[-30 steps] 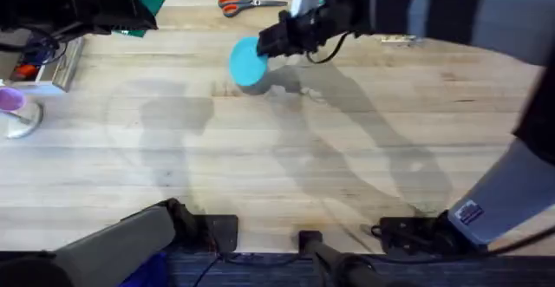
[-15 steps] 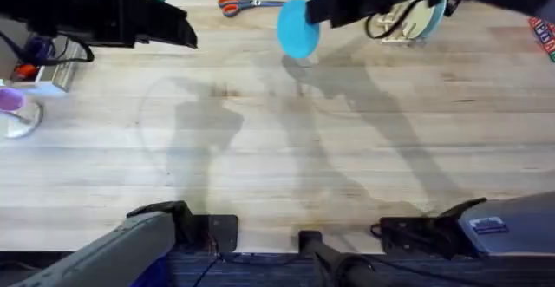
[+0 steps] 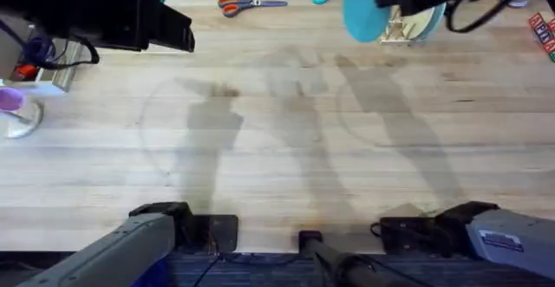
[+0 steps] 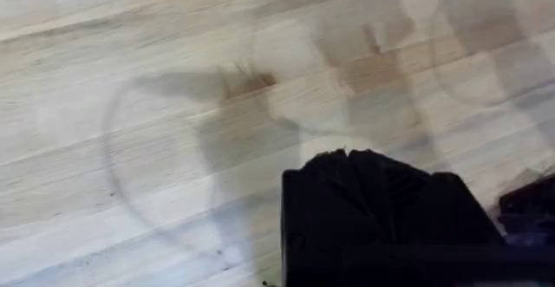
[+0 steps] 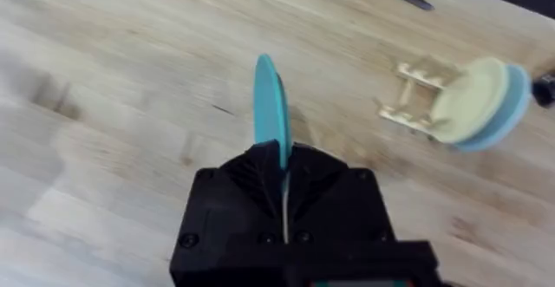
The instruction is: Pick up the plates from the table one by one and place each into a slot on the dish rack.
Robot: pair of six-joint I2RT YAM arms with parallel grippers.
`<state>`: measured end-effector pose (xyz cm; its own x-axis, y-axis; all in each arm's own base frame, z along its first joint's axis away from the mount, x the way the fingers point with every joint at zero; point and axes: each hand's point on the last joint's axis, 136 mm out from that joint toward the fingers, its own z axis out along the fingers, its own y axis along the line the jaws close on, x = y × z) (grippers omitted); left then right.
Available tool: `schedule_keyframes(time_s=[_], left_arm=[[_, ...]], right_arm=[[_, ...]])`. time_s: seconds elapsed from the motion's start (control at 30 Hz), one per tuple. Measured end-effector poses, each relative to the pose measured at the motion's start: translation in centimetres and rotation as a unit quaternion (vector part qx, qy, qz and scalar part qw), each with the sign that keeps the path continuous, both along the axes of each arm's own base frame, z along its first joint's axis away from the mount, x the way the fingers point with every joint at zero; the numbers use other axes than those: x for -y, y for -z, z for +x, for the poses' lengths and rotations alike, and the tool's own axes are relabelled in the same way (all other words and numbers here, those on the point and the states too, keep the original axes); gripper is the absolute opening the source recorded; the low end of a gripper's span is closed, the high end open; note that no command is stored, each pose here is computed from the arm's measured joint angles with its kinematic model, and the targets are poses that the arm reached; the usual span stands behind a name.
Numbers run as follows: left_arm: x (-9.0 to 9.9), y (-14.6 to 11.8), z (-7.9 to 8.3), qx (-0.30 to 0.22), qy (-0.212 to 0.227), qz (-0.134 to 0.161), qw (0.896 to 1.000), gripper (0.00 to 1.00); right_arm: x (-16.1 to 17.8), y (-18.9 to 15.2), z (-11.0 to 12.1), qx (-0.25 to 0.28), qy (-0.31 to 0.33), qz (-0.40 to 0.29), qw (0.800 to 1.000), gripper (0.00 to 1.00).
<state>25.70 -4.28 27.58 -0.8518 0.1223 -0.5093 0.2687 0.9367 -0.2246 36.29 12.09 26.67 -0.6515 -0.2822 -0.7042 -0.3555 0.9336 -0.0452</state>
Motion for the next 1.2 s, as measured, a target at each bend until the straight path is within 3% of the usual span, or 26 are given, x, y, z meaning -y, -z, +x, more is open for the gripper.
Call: schedule_keyframes(time_s=[0.4, 0.47, 0.6, 0.63, 0.93, 1.2], left_arm=[[-0.1, 0.0, 0.0, 0.000, -0.002, 0.003, 1.000, 0.081], [-0.1, 0.0, 0.0, 0.000, -0.002, 0.004, 1.000, 0.304], [-0.2, 0.1, 0.0, -0.001, -0.004, 0.004, 1.000, 0.920], [-0.2, 0.1, 0.0, -0.001, -0.005, 0.004, 1.000, 0.974], [-0.3, 0.1, 0.0, -0.001, -0.006, 0.006, 1.000, 0.995], [-0.3, 0.1, 0.0, -0.002, -0.006, 0.006, 1.000, 0.995]], right_arm=[[4.9, -2.3, -1.1, 0.037, 0.091, -0.059, 0.993, 0.028], [5.4, -2.3, -1.1, 0.035, 0.102, -0.057, 0.993, 0.028], [7.2, -2.2, -0.9, 0.031, 0.144, -0.047, 0.988, 0.028], [7.7, -2.2, -0.8, 0.031, 0.154, -0.046, 0.987, 0.028], [11.6, -2.3, -0.5, 0.031, 0.210, -0.045, 0.976, 0.028], [12.4, -2.3, -0.5, 0.031, 0.215, -0.052, 0.975, 0.028]])
